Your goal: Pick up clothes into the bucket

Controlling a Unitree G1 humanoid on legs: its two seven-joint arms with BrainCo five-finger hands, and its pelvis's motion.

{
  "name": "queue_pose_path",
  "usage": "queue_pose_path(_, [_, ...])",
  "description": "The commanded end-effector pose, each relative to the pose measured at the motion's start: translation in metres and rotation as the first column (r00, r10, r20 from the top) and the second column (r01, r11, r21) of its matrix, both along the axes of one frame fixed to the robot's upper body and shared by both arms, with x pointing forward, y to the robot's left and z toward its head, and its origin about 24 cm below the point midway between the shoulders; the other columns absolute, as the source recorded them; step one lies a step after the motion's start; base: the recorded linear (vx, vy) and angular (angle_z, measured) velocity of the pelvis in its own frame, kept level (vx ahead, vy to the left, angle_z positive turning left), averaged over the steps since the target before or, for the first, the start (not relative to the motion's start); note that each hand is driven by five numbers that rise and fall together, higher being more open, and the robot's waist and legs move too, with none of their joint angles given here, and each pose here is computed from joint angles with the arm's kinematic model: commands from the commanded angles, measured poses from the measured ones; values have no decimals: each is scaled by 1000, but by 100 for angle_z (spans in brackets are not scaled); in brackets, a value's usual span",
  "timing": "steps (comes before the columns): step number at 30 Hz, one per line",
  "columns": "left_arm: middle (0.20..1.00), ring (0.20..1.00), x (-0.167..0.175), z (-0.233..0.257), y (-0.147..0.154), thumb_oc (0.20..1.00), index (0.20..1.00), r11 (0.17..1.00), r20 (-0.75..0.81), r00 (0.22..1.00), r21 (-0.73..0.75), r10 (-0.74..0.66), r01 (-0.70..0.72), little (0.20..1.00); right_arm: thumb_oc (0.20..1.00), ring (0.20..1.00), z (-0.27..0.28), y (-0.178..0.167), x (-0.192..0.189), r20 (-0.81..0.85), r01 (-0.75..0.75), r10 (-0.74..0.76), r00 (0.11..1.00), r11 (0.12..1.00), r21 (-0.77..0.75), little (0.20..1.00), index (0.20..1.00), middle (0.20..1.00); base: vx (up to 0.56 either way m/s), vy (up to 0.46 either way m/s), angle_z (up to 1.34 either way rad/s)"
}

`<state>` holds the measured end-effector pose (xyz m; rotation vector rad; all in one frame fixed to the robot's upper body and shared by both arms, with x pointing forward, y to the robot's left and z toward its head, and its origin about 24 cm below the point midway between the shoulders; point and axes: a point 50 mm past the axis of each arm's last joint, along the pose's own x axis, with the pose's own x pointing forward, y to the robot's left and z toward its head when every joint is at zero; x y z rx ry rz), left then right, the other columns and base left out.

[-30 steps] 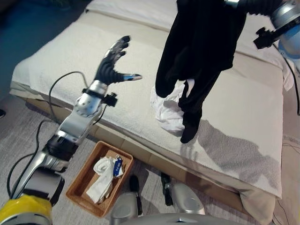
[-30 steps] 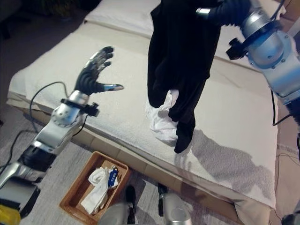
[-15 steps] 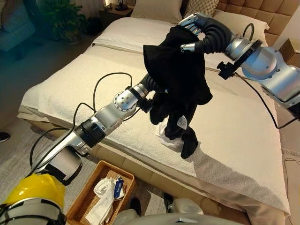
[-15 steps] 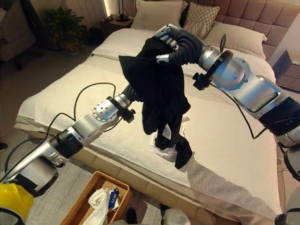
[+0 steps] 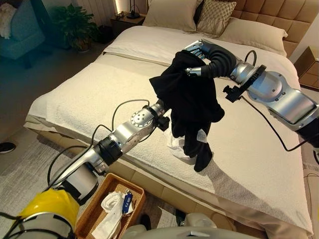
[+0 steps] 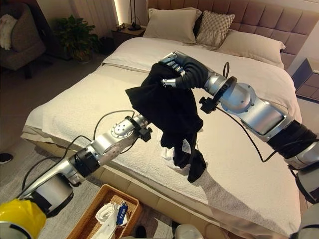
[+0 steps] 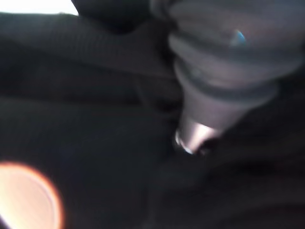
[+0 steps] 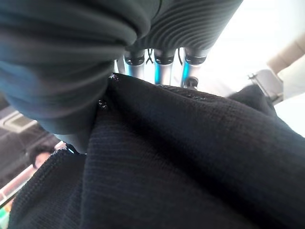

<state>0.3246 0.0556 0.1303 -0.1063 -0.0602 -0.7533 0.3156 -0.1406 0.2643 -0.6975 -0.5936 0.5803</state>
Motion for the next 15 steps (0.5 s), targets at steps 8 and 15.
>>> queue_pose_path(8, [200,200,-17,-15,29,200,200,943,-165,985,-315,54,-104,200,1000,1000,-6,-79,-4,32,280,-322,946,865,417,1000,1000,1000,0,0,1])
queue_pose_path(15, [200,200,-36,14,61,200,200,843,-74,993,-525,92,-117,200,1000,1000,-98,-137,-21,-249,594,-553,795,625,507,1000,1000,1000,11,4,7])
